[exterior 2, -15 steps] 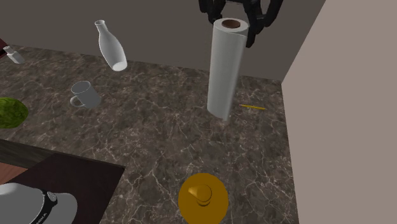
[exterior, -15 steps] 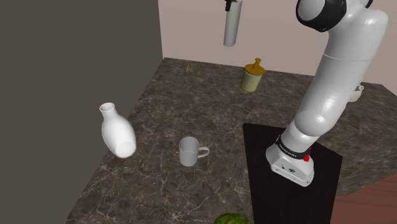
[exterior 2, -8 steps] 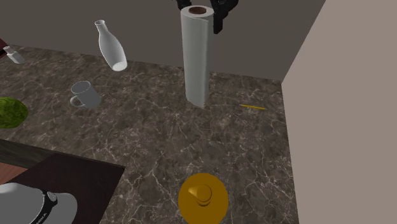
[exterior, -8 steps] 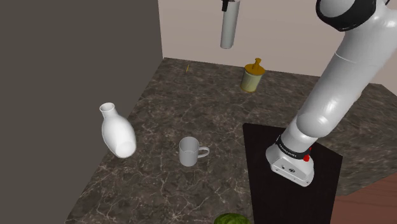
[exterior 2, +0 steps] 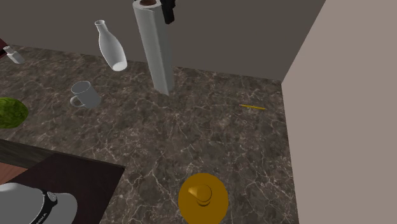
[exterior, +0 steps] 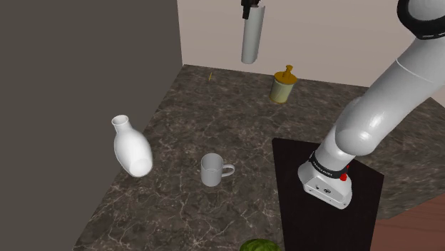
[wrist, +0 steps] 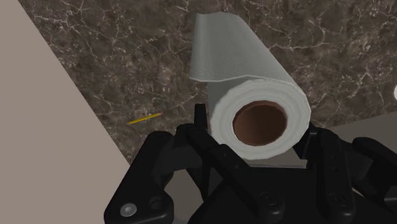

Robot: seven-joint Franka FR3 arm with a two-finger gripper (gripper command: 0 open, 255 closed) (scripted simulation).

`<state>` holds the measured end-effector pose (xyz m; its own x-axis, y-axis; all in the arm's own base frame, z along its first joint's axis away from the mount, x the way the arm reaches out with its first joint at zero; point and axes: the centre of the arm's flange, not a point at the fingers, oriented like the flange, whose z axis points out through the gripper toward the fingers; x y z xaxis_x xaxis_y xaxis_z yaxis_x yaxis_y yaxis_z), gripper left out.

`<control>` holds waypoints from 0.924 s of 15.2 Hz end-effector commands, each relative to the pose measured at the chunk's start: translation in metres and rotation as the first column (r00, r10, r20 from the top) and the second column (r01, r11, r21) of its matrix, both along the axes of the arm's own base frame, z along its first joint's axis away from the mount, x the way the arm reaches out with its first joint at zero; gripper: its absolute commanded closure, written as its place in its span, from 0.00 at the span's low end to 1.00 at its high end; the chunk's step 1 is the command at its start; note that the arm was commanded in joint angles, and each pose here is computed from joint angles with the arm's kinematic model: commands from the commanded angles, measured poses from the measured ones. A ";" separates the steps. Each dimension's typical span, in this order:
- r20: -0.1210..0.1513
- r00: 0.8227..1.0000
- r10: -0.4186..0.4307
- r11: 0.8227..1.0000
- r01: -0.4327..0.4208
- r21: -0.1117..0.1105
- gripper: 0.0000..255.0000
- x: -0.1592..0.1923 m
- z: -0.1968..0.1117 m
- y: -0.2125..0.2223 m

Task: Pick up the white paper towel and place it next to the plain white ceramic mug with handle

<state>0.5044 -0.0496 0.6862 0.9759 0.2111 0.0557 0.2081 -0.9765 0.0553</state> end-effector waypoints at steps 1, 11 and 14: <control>0.000 1.000 -0.002 1.000 0.002 0.000 1.00 -0.008 0.003 0.026; 0.000 1.000 -0.002 1.000 0.002 0.000 1.00 -0.054 0.003 0.149; 0.000 1.000 -0.002 1.000 0.002 0.000 1.00 -0.068 0.004 0.186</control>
